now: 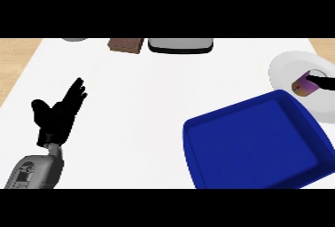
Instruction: Pick the can from the tray and place it in the plate
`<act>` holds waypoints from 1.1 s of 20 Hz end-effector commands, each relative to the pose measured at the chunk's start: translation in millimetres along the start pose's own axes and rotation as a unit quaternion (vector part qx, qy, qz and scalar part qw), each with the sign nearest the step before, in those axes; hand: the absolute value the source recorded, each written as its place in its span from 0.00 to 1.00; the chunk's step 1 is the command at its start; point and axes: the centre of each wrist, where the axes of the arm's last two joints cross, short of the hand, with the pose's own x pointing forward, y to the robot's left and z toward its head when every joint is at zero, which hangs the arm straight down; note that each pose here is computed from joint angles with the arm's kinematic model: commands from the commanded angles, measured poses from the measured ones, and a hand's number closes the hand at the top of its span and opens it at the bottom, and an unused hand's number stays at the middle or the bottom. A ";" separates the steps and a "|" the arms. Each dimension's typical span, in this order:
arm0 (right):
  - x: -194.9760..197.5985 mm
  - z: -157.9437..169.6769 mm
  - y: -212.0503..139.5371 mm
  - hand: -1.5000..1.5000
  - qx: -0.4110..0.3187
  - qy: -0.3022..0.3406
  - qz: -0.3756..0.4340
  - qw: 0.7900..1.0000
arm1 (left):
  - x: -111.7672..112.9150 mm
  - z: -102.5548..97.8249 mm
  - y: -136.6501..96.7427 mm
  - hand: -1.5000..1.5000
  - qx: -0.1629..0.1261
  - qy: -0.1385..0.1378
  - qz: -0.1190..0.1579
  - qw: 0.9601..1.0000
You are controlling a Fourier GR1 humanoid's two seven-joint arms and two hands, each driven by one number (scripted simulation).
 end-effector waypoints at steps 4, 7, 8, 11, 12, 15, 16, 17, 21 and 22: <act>14.9 -18.8 -13.8 0.00 -0.021 0.049 -0.167 0.984 | -9.0 9.1 -3.7 0.50 0.006 -0.001 -0.009 1.000; -7.2 -6.4 -21.4 0.00 0.036 0.080 -0.220 0.972 | -4.1 4.2 19.9 0.50 0.012 0.007 -0.008 1.000; -8.1 -4.8 -19.3 0.00 0.043 0.075 -0.235 0.968 | -5.6 5.9 16.8 0.50 0.012 0.008 -0.001 1.000; -30.9 7.2 -35.2 0.00 0.042 0.078 -0.244 0.966 | 13.8 2.7 8.8 0.50 0.004 -0.006 0.005 1.000; -31.0 9.9 -29.8 0.00 0.050 0.080 -0.237 0.967 | 14.3 -3.0 -13.0 0.50 0.008 0.012 0.009 1.000; -48.1 19.4 -50.0 0.00 0.034 0.050 -0.242 0.968 | 1.1 6.5 7.5 0.50 0.011 0.003 0.006 1.000; -55.5 21.5 -63.6 0.00 0.030 0.055 -0.234 0.970 | -7.9 -2.7 0.2 0.50 0.012 0.005 0.000 1.000; -54.0 19.5 -62.9 0.00 0.023 0.050 -0.231 0.971 | 5.6 -1.9 -1.4 0.50 0.003 0.007 0.000 1.000; -53.5 17.4 -67.1 0.00 0.022 0.062 -0.228 0.971 | 17.9 0.8 -2.4 0.50 -0.005 0.006 0.009 1.000; -57.6 15.7 -90.6 0.00 0.018 0.054 -0.224 0.973 | -21.2 3.9 -10.2 0.50 0.001 0.007 -0.004 1.000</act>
